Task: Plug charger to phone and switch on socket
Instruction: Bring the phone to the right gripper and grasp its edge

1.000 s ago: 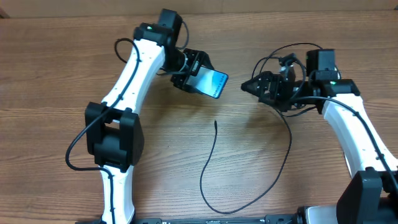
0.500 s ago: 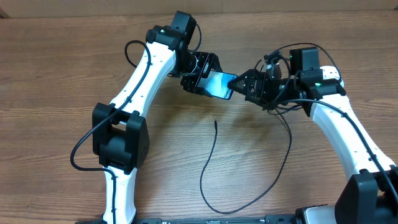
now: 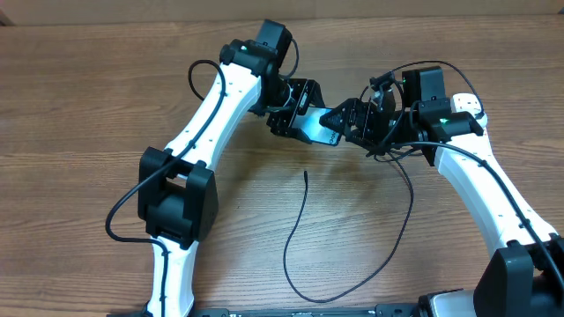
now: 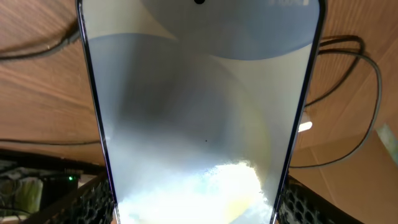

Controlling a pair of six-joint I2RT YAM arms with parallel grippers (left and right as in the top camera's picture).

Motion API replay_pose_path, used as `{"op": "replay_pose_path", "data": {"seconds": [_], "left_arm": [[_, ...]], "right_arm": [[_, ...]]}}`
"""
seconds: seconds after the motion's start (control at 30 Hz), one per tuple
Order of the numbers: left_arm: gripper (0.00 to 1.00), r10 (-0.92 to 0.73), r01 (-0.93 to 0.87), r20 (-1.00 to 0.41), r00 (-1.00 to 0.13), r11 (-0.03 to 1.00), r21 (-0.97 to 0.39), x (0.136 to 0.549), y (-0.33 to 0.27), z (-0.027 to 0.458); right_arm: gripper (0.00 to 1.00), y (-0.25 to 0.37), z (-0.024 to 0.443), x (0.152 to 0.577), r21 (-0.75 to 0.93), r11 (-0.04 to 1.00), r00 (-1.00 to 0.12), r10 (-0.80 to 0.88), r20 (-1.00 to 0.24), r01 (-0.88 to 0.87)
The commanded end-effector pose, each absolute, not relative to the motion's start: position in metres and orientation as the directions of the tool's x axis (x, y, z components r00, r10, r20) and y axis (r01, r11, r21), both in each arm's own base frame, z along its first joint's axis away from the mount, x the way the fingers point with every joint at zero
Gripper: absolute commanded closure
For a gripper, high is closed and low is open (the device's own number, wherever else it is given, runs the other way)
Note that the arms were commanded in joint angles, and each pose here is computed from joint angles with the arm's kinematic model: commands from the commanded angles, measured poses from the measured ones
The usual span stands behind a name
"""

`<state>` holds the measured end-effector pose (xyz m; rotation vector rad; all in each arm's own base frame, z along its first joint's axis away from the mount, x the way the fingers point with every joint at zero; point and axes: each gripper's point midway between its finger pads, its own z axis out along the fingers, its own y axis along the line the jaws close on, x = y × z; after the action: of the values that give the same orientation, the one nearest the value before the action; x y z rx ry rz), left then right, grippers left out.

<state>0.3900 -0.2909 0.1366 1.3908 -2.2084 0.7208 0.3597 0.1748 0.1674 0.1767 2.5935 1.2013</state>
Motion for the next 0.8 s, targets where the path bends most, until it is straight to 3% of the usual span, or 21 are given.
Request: {"op": "replay_pose_path", "data": {"seconds": [0.0,0.2,0.43,0.77], "left_arm": [[0.96,-0.676,-0.923,0.635,-0.375,0.333,-0.192,0.388,-0.304,0.149],[0.96,-0.648,-0.917,0.655,-0.389,0.339,-0.209,0.387,-0.316,0.154],[0.96,-0.640,-0.911,0.656,-0.401,0.352,-0.214,0.382,-0.322,0.154],[0.96,-0.611,-0.904,0.674,-0.415,0.362,-0.228,0.378,-0.335,0.158]], "right_arm": [[0.14,0.174,0.176,0.368,0.754,0.657,-0.943,0.243,-0.228,-0.013],[0.28,0.170,0.174,0.369,0.739,0.673,-0.939,0.252,-0.233,-0.003],[0.57,0.169,0.172,0.369,0.731,0.682,-0.938,0.256,-0.232,0.006],[0.69,0.168,0.171,0.369,0.728,0.685,-0.939,0.258,-0.229,0.011]]}}
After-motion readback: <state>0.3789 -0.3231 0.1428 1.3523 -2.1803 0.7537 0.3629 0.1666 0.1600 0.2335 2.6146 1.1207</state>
